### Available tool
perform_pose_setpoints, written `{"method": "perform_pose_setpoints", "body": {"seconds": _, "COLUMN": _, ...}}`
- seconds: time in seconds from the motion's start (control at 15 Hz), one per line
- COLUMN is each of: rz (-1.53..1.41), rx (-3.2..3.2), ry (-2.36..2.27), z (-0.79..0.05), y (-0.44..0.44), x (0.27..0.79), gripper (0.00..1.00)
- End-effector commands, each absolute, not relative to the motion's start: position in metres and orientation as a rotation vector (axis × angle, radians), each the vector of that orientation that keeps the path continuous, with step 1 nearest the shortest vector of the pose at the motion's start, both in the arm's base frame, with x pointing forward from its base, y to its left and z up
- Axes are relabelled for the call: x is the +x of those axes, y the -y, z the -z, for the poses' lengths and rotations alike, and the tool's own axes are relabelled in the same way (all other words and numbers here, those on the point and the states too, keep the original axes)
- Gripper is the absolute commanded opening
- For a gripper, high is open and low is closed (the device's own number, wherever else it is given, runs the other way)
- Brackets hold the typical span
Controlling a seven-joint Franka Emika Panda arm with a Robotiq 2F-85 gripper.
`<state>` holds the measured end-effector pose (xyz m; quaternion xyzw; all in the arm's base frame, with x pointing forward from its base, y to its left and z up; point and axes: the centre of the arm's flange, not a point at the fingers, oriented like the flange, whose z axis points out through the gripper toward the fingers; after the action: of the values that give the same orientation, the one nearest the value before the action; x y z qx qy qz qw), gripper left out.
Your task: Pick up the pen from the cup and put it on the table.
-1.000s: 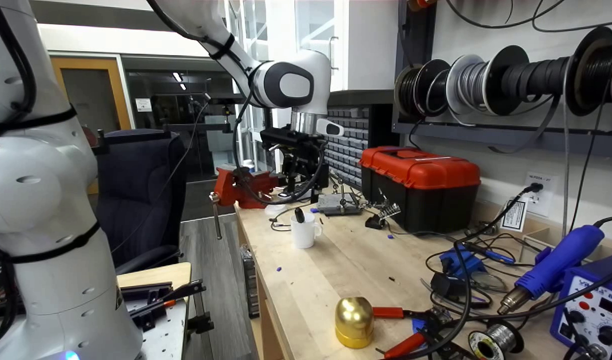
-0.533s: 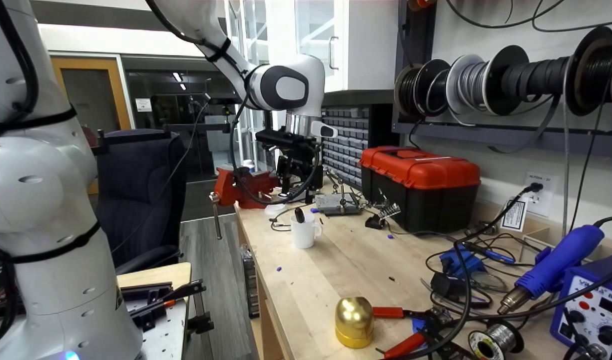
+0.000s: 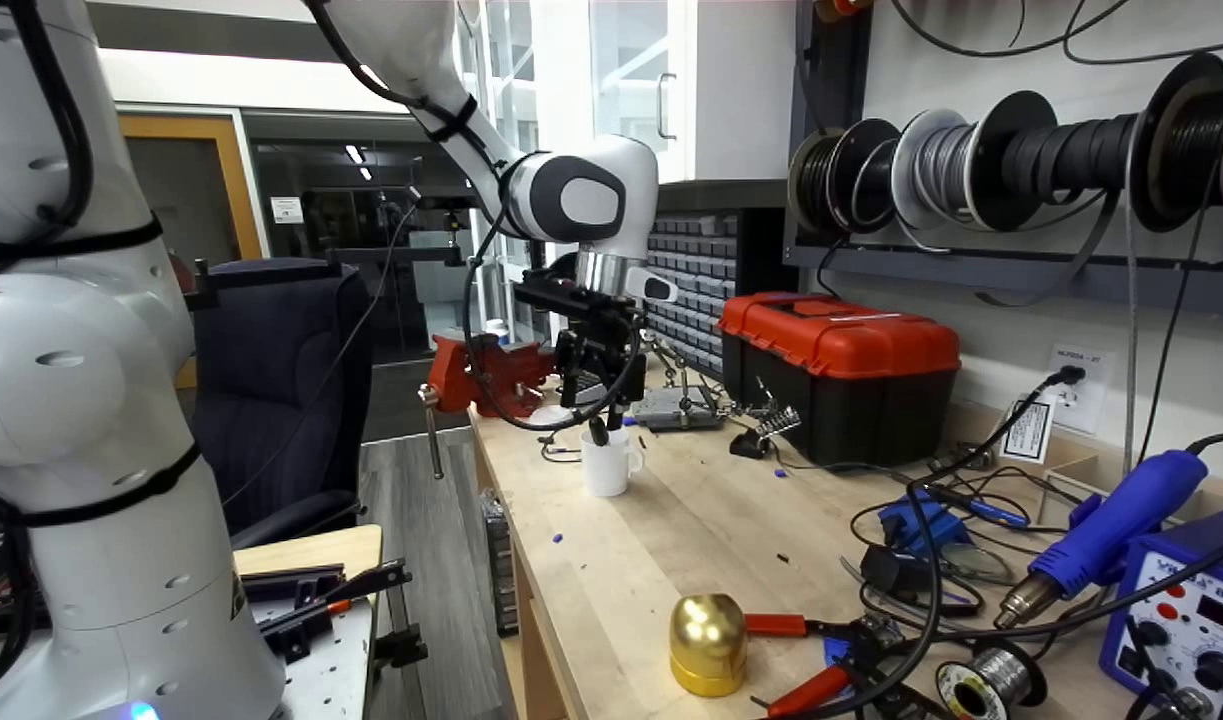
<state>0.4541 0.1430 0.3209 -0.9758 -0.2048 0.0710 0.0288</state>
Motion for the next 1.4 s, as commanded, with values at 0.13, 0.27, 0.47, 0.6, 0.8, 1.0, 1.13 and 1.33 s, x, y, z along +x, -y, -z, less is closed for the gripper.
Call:
{"method": "perform_pose_setpoints", "body": {"seconds": 0.13, "rz": -0.216, "rx": -3.011, "ry": 0.639, "z": -0.312, "y": -0.136, "x": 0.46, "gripper": 1.0}}
{"method": "perform_pose_setpoints", "body": {"seconds": 0.27, "rz": -0.217, "rx": -3.004, "ry": 0.643, "z": -0.309, "y": -0.134, "x": 0.461, "gripper": 1.0}}
{"method": "perform_pose_setpoints", "body": {"seconds": 0.47, "rz": -0.205, "rx": -2.993, "ry": 0.671, "z": -0.305, "y": -0.133, "x": 0.463, "gripper": 1.0}}
{"method": "perform_pose_setpoints", "body": {"seconds": 0.6, "rz": -0.2, "rx": -2.983, "ry": 0.684, "z": -0.302, "y": -0.132, "x": 0.466, "gripper": 1.0}}
{"method": "perform_pose_setpoints", "body": {"seconds": 0.8, "rz": -0.188, "rx": -2.972, "ry": 0.704, "z": -0.296, "y": -0.131, "x": 0.469, "gripper": 1.0}}
{"method": "perform_pose_setpoints", "body": {"seconds": 1.0, "rz": -0.175, "rx": -2.968, "ry": 0.711, "z": -0.292, "y": -0.131, "x": 0.474, "gripper": 1.0}}
{"method": "perform_pose_setpoints", "body": {"seconds": 1.13, "rz": -0.162, "rx": -2.961, "ry": 0.726, "z": -0.291, "y": -0.132, "x": 0.477, "gripper": 1.0}}
{"method": "perform_pose_setpoints", "body": {"seconds": 1.33, "rz": -0.15, "rx": -2.962, "ry": 0.751, "z": -0.291, "y": -0.136, "x": 0.481, "gripper": 0.67}}
